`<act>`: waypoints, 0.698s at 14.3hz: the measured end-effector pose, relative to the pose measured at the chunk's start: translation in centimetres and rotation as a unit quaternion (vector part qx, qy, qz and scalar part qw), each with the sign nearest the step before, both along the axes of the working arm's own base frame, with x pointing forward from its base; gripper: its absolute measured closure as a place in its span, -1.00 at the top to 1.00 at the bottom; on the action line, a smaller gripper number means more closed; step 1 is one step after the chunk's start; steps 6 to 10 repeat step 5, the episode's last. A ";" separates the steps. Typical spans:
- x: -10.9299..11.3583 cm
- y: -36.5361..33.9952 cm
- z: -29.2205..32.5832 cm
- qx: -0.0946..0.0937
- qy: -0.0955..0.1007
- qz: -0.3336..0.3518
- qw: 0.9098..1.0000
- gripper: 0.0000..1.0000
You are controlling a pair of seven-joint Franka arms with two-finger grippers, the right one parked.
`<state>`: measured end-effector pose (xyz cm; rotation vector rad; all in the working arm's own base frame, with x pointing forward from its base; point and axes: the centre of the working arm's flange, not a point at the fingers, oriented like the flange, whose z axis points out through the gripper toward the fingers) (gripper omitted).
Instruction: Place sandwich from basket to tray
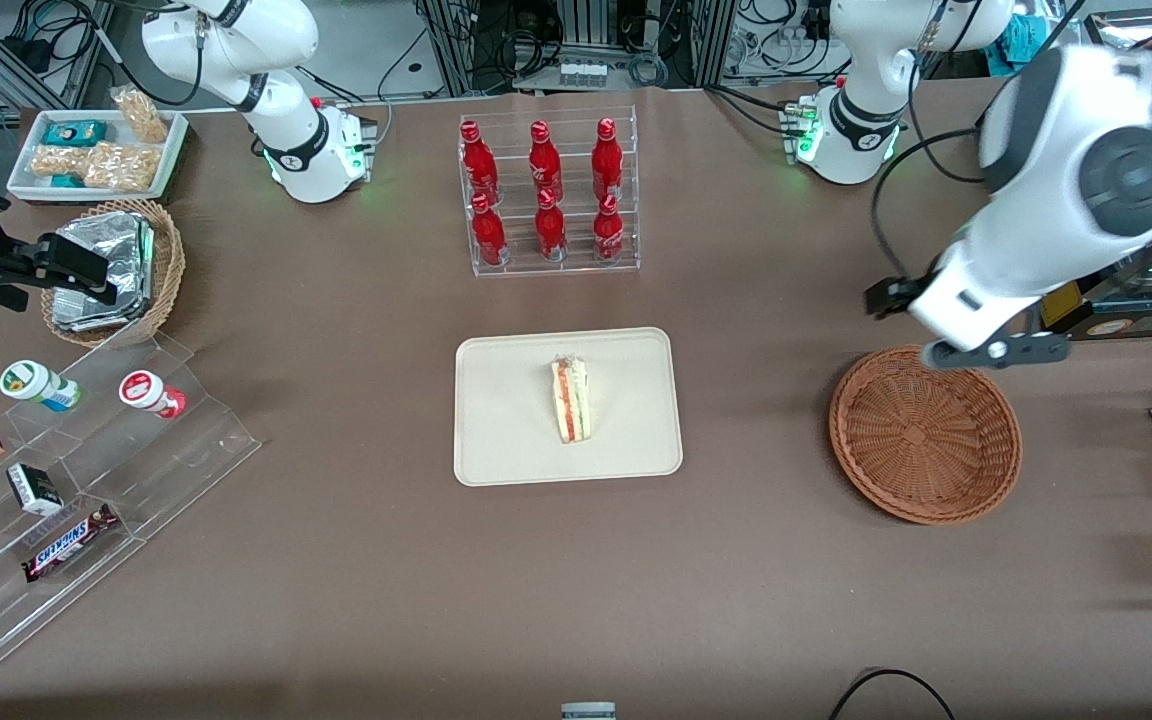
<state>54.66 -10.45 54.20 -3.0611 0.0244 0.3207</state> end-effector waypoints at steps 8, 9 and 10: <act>0.5 8.0 5.8 -0.032 -0.049 -0.003 0.998 1.00; 0.5 8.0 5.8 -0.032 -0.049 -0.003 0.998 1.00; 0.5 8.0 5.8 -0.032 -0.049 -0.003 0.998 1.00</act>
